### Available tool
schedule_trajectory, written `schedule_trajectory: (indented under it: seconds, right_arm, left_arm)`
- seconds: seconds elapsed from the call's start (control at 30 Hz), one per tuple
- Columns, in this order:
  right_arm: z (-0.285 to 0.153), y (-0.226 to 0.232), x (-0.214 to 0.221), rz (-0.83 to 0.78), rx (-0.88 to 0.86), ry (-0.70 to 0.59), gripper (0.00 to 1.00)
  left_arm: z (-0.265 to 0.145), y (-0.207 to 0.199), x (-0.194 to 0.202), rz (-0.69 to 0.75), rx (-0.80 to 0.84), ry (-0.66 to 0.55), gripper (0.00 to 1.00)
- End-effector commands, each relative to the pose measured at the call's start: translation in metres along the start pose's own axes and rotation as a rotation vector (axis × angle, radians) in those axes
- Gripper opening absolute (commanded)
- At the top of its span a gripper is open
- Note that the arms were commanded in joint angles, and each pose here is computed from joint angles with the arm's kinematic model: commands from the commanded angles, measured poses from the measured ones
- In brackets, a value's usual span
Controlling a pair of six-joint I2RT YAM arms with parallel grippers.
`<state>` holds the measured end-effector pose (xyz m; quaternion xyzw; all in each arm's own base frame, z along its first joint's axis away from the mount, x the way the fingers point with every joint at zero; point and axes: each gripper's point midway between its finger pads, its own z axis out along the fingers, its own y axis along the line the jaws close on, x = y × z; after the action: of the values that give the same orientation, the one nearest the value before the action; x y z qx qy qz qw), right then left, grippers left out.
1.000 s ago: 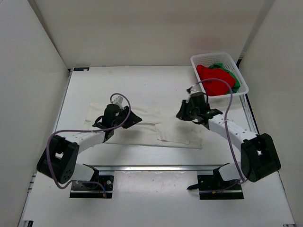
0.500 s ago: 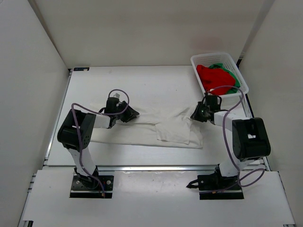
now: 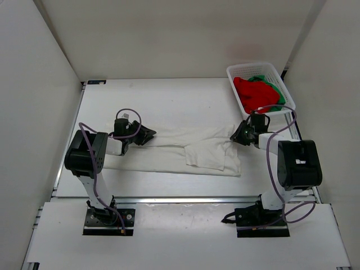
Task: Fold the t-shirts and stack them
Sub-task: Fold the other side of the tshirt into a rectangle, then rotate the tshirt 90 degrees
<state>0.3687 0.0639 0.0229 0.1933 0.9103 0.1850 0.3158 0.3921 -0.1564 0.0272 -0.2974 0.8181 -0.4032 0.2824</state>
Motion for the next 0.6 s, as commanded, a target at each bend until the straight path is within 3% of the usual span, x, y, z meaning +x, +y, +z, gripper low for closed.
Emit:
schedule_trajectory:
  seconds: [0.0, 0.1, 0.27, 0.47, 0.57]
  right_arm:
    - [-0.008, 0.008, -0.016, -0.022, -0.022, -0.050, 0.21]
    - [-0.025, 0.020, -0.025, -0.062, -0.030, -0.094, 0.29]
    - [-0.049, 0.039, -0.014, -0.159, -0.005, -0.131, 0.30]
    - [-0.037, 0.093, 0.070, -0.335, -0.140, 0.028, 0.01]
    - [-0.021, 0.105, 0.085, -0.361, -0.154, 0.090, 0.00]
  left_arm:
    - [-0.007, -0.012, 0.003, 0.019, 0.021, -0.012, 0.46]
    - [-0.014, -0.037, 0.013, 0.071, 0.067, -0.007, 0.47]
    - [-0.032, -0.067, 0.033, 0.221, 0.096, -0.020, 0.49]
    - [-0.054, -0.074, 0.081, 0.348, 0.111, 0.047, 0.47]
    - [-0.061, -0.070, 0.094, 0.361, 0.111, 0.082, 0.47]
